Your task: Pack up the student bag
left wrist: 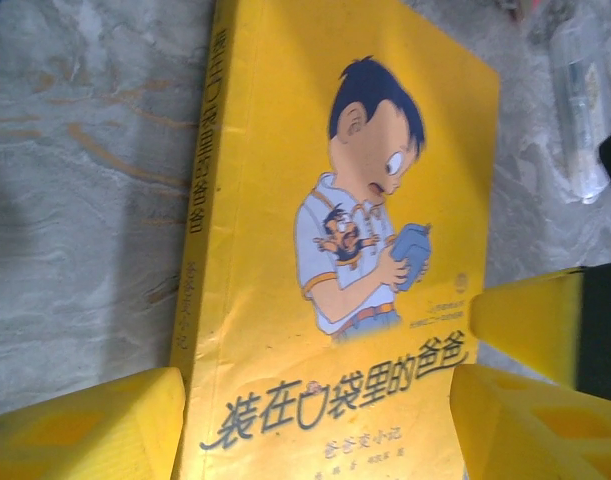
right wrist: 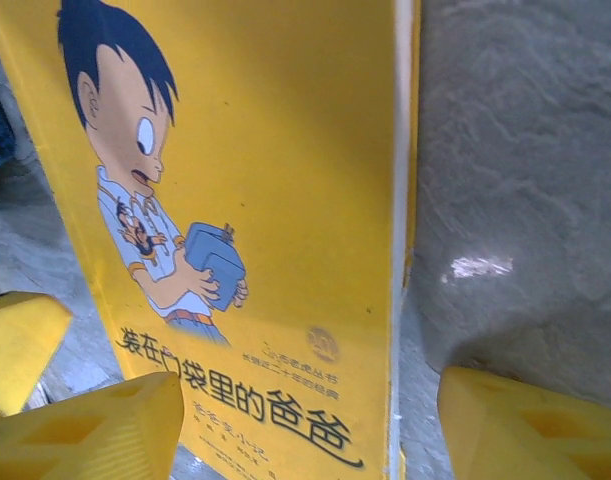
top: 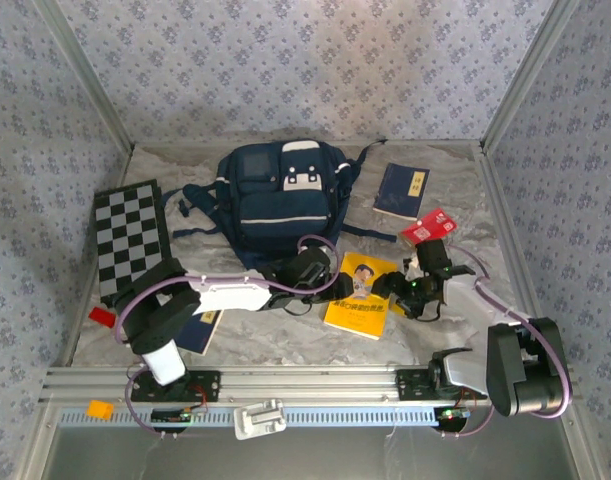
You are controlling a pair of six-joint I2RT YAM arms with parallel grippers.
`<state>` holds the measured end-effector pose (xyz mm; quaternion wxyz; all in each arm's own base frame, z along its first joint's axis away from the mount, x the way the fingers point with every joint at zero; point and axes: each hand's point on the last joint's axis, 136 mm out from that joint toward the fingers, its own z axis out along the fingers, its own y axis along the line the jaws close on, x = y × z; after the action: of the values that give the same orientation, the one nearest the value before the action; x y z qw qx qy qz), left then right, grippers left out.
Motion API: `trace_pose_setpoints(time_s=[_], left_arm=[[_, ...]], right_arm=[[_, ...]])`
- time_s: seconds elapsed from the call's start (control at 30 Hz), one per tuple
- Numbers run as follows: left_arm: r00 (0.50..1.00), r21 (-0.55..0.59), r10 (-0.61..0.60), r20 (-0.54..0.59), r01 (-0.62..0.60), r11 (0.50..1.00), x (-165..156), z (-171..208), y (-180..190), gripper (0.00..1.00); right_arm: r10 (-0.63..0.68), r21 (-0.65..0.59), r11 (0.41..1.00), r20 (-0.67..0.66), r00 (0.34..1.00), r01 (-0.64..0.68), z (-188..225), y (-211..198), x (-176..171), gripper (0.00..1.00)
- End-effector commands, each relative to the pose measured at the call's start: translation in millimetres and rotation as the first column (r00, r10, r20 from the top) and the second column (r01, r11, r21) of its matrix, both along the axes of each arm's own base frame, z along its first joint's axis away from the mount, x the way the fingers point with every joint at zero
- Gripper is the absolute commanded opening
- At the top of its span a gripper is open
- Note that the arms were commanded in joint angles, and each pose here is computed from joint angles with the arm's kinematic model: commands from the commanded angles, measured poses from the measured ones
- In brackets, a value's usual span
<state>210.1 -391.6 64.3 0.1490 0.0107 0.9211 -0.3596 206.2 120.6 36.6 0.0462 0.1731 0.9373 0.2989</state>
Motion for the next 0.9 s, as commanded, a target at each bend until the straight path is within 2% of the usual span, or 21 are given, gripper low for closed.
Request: trace_pose_setpoints(time_s=[0.0, 0.23, 0.37, 0.63, 0.87], left_arm=[[1.000, -0.011, -0.019, -0.006, 0.019, 1.000, 0.1, -2.6, -6.0, 0.70], [0.999, -0.003, -0.023, -0.041, 0.023, 1.000, -2.6, -11.1, -9.0, 0.69], [0.998, 0.008, -0.026, -0.050, 0.026, 1.000, -4.0, -15.5, -8.4, 0.67], [0.999, 0.049, -0.019, -0.038, 0.021, 0.999, -2.5, -18.5, -0.9, 0.66], [0.999, 0.060, -0.018, -0.039, 0.021, 0.998, -3.1, -21.9, 1.5, 0.67]], right_arm=[[0.024, 0.031, 0.999, 0.000, 1.000, -0.024, -2.3, 5.0, -2.0, 0.67], [0.035, 0.067, 0.997, 0.048, 0.998, -0.038, 11.6, 11.8, 4.0, 0.63], [0.063, 0.132, 0.988, 0.083, 0.995, -0.073, 25.1, 21.4, 5.7, 0.61], [0.096, 0.140, 0.983, 0.144, 0.985, -0.116, 50.7, 22.2, 1.2, 0.59], [0.120, 0.186, 0.970, 0.201, 0.972, -0.158, 68.8, 29.3, 0.9, 0.52]])
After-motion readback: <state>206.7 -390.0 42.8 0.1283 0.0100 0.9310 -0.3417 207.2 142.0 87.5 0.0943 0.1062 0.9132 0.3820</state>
